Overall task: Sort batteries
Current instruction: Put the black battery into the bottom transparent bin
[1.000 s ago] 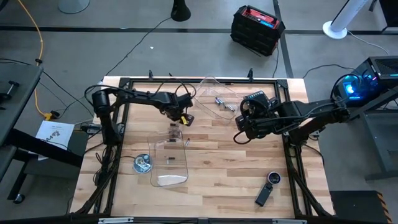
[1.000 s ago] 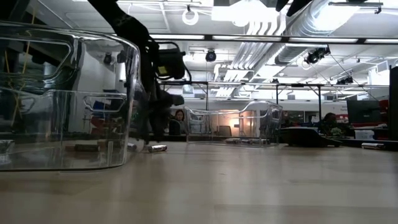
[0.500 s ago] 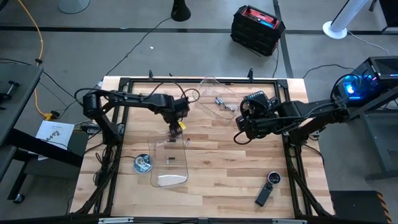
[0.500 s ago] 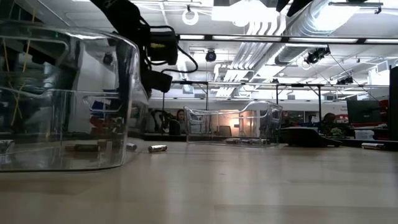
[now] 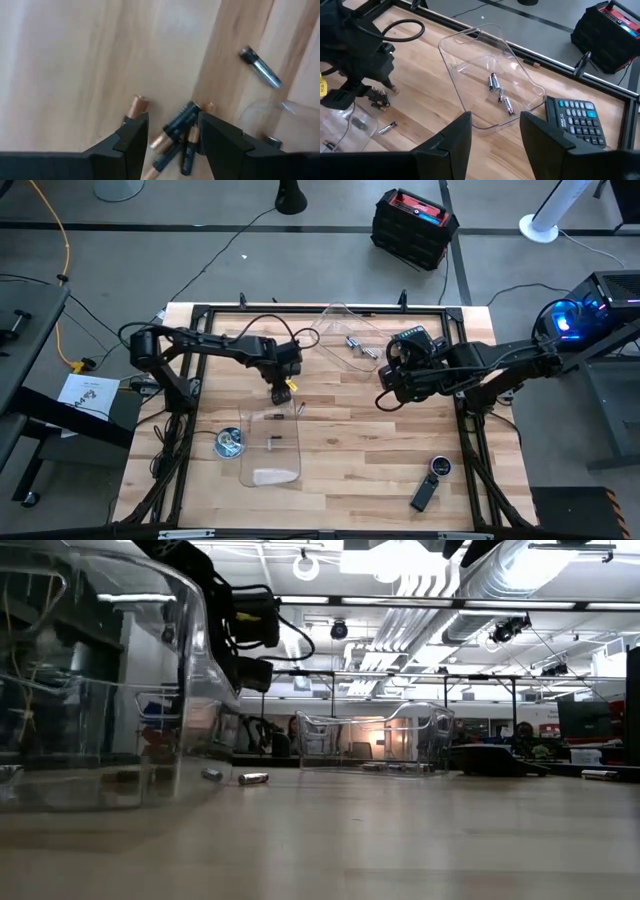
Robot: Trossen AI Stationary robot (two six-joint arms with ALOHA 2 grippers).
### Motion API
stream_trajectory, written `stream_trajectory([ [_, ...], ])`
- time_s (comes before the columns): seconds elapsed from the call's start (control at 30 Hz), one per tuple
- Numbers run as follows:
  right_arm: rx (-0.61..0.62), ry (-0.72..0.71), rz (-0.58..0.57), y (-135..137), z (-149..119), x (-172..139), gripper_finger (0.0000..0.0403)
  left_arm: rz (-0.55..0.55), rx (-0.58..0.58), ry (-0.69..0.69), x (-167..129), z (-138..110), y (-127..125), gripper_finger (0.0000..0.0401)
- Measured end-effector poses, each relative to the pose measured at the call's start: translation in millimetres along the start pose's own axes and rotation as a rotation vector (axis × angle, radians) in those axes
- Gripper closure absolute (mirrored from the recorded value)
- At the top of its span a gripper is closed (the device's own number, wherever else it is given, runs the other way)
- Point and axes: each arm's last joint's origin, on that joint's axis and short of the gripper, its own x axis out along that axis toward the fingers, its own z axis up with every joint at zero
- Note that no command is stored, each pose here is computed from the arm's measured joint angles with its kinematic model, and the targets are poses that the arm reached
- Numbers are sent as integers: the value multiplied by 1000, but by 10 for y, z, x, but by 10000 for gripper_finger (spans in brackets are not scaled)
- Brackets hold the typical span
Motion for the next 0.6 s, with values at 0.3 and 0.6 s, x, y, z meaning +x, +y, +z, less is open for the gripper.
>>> stream_trajectory([
  [0.3,22,0,8,9,2,-1,242,107,37,-19,-35,55,82,234],
  [0.6,22,-7,5,12,2,2,242,72,55,-176,-428,145,28,233],
])
